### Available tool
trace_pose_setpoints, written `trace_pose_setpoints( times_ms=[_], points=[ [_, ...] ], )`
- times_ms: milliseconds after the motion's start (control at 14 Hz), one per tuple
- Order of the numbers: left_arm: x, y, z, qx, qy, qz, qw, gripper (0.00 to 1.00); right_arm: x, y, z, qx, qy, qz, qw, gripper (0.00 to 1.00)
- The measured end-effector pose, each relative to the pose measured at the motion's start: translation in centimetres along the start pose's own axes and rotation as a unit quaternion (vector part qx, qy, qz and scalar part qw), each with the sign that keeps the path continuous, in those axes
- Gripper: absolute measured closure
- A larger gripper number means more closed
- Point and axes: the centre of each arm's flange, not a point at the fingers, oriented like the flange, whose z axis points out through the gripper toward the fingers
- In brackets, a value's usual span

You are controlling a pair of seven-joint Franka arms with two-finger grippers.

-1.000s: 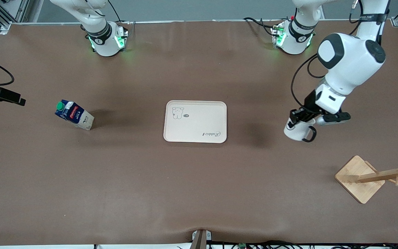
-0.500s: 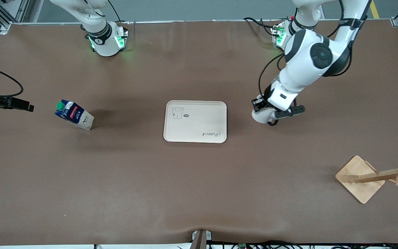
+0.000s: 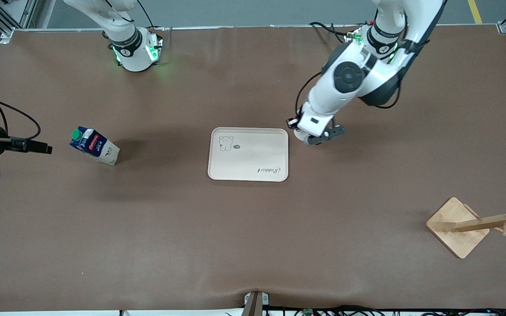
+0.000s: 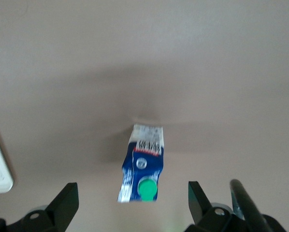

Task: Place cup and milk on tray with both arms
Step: 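Lift the mug off the stand with the left gripper toward the tray, then lower the mug onto the tray while the right gripper grasps the carton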

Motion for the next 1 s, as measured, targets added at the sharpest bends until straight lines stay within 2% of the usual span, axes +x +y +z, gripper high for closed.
trace_pose_setpoints(
  times_ms=[143,429,500,714,1000],
  points=[
    [-2.0,2.4,1.8,0.009,-0.002,-0.016,1.0,0.92,1.1,0.2,1.6,-0.005,-0.003,0.001,1.0,0.0],
    [-3.8,6.1,4.1,0.01,-0.012,-0.02,1.0,0.92,1.1,0.6,6.3,-0.005,-0.044,0.027,0.999,0.0],
    [-3.5,6.9,4.6,0.01,-0.009,-0.026,1.0,0.92,1.1,0.7,7.6,-0.005,-0.039,0.031,0.999,0.0],
    [-2.0,9.6,6.6,0.005,-0.004,-0.047,0.999,0.92,-0.9,0.7,10.6,-0.003,0.004,0.035,0.999,0.0],
    [0.0,11.1,9.8,0.017,-0.001,-0.06,0.998,0.92,-5.4,0.3,11.7,-0.002,0.0,0.054,0.999,0.0]
  ],
)
